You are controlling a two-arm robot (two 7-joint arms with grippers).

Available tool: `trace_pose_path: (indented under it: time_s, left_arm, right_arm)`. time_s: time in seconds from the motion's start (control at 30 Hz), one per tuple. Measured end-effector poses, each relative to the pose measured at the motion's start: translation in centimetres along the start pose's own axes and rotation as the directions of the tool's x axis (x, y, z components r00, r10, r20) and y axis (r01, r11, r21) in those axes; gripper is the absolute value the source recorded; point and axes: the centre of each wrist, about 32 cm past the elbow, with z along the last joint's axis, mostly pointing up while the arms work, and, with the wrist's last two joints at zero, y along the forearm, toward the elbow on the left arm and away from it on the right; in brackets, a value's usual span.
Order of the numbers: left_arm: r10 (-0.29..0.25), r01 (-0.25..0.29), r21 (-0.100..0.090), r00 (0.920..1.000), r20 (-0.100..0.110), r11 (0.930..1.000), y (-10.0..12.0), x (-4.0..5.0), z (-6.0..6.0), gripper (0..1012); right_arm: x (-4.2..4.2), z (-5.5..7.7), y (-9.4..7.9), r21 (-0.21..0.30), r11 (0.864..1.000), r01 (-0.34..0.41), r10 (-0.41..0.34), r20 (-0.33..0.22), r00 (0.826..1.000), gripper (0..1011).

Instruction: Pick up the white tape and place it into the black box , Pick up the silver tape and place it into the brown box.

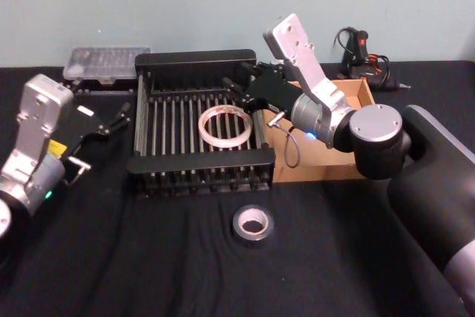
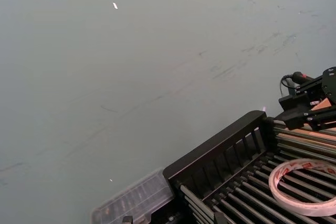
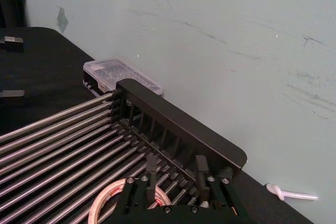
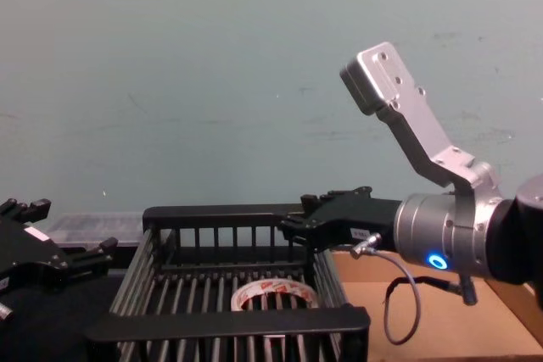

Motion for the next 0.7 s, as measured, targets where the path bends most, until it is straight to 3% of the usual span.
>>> trace_pose_path:
  time_s: [0.57,0.7]
  left_arm:
    - [0.000,0.000,0.000,1.0000,0.000,1.0000,0.00,0.00,0.00,1001]
    - [0.000,0.000,0.000,1.0000,0.000,1.0000,0.00,0.00,0.00,1001]
  right_arm:
    - [0.00,0.03,0.00,0.001,1.000,0.000,0.000,-0.001,1.000,969]
    - [0.00,0.03,0.00,0.001,1.000,0.000,0.000,-0.001,1.000,1003]
